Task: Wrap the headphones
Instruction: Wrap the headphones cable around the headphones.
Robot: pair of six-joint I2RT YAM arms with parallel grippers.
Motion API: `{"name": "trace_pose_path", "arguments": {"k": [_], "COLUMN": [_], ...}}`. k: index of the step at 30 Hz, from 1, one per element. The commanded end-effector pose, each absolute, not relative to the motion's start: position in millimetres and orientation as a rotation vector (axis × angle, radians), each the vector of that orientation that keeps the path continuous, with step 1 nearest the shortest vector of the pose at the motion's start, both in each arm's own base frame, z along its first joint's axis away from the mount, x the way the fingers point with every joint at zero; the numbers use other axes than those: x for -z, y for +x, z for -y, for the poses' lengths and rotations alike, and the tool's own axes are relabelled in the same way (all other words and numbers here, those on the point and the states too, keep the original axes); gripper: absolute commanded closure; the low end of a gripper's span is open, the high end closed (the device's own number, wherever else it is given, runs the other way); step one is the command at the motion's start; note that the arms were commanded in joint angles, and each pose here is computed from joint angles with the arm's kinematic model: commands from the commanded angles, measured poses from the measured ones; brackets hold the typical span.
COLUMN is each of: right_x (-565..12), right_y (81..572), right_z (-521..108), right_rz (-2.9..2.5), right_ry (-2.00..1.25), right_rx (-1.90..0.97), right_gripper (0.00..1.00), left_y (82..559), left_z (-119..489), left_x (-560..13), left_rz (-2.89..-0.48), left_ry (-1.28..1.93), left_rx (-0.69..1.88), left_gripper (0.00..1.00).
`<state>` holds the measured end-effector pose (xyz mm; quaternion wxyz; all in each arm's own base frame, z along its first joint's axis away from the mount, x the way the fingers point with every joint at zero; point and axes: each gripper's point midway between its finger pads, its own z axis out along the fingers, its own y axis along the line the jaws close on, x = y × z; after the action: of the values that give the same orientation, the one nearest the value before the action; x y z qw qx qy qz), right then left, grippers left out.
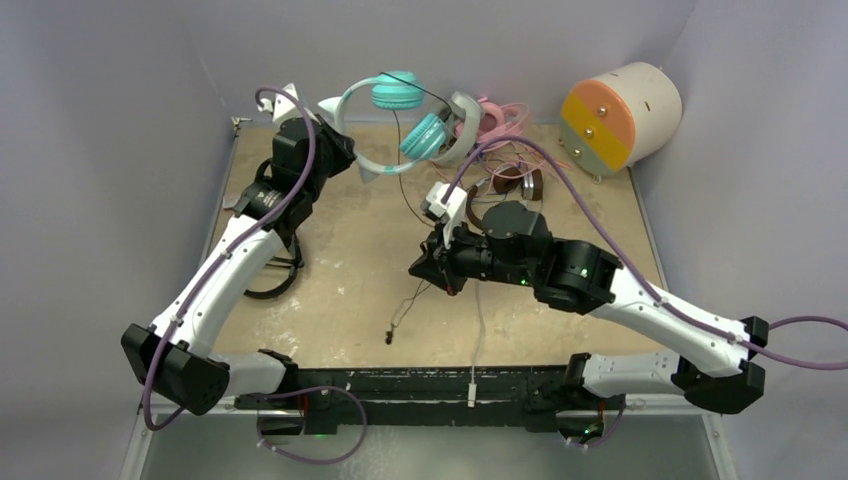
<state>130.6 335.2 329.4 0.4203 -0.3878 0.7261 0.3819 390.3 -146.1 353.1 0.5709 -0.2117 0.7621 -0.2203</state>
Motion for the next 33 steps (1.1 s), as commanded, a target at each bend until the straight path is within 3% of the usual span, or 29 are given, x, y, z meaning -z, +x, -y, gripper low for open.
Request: {"name": "trace_pose_path", "arguments": {"k": [1,17,33], "right_x": [-343.6,-388.0,-398.7], "right_y": [132.4,157.0,225.5], "right_z": [-310.1,-298.8,-281.5], "right_rz": [-1.854,-1.852,-1.911], "right_ry": [-1.026,-1.091,-1.037], "right_rx": [-0.824,-0.597,-0.462], "right_gripper": [1.0,1.0,1.0], "left_y": [404.2,393.2,349.3], "left_z": [133.2,150.0,198.3], "left_x": [-369.5,-251.1,-187.1], "left_rz": [-1.652,-1.913,-2.183], "left_ry": [-0.542,-0.269,-0.02], "left_rx": [0.483,0.27,0.414], "left_gripper": [1.0,1.0,1.0]}}
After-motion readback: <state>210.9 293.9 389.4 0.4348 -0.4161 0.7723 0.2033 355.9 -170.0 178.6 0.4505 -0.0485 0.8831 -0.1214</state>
